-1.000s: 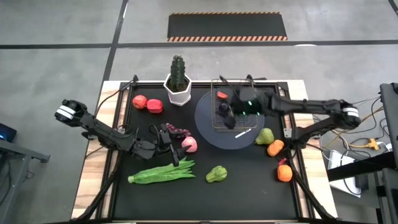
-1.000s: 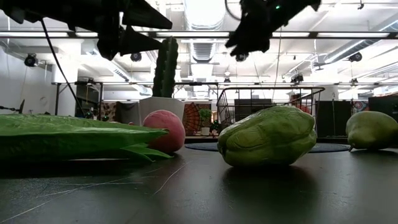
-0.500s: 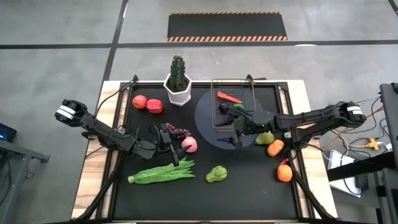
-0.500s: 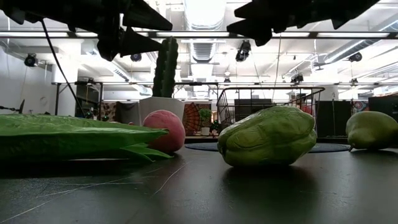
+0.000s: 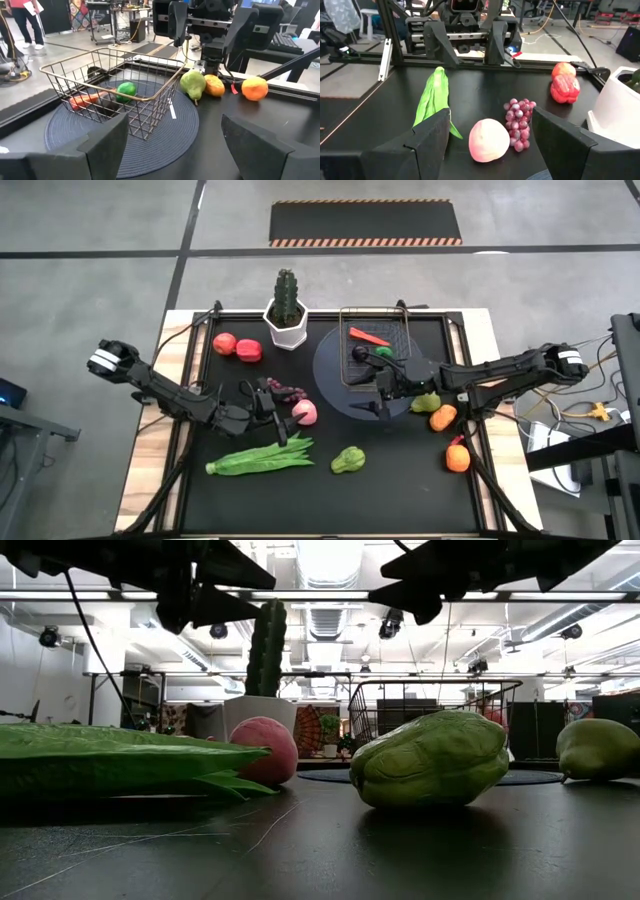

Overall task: Build produce basket
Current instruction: Put the purple grapes into the gold wire basket

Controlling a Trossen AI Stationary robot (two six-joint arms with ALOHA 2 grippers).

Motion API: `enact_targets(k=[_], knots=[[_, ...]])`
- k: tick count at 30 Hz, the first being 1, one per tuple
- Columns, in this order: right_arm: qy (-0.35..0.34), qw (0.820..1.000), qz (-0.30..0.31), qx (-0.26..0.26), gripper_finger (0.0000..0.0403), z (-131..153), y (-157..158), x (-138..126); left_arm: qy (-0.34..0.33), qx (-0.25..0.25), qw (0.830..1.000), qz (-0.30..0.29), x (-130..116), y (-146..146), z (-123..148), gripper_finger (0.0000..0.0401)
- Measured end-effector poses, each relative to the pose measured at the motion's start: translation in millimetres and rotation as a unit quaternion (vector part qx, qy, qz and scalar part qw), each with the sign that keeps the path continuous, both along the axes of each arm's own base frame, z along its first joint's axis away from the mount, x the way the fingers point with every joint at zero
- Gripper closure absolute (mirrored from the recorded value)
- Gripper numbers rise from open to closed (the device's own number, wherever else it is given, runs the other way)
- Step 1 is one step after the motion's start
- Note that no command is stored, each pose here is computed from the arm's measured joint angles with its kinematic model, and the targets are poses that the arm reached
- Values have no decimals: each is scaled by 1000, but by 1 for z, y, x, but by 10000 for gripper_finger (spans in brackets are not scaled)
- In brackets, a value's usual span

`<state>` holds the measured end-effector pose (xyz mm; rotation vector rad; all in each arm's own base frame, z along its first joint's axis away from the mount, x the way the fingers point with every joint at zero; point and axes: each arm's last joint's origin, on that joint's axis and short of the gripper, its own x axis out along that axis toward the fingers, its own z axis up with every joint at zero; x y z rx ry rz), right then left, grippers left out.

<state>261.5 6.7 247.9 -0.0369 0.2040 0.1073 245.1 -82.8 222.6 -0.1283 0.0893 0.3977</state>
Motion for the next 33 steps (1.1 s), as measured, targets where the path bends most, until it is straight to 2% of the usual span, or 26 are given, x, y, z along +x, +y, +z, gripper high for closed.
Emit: enact_targets(k=[8, 14, 17, 19, 23, 28, 33], knots=[[4, 1000, -2, 11, 138, -2, 0, -1, 19, 29, 999, -2, -1, 1, -1, 99], [6, 1000, -3, 13, 138, -3, 0, -1, 95, 57, 994, 0, -6, 5, -13, 99], [6, 1000, -3, 13, 138, -3, 0, -1, 170, 86, 982, 9, -12, 13, -24, 99], [6, 1000, -3, 13, 138, -3, 0, -1, 235, 107, 966, 21, -17, 22, -33, 99], [7, 1000, -4, 17, 138, -3, 0, -1, 333, 111, 935, 47, -27, 45, -46, 99], [8, 1000, -5, 22, 138, -3, 0, -1, 377, 74, 923, 6, -26, 66, -50, 99], [10, 1000, -5, 21, 138, -3, 0, -1, 396, 75, 915, -1, -26, 80, -52, 99]])
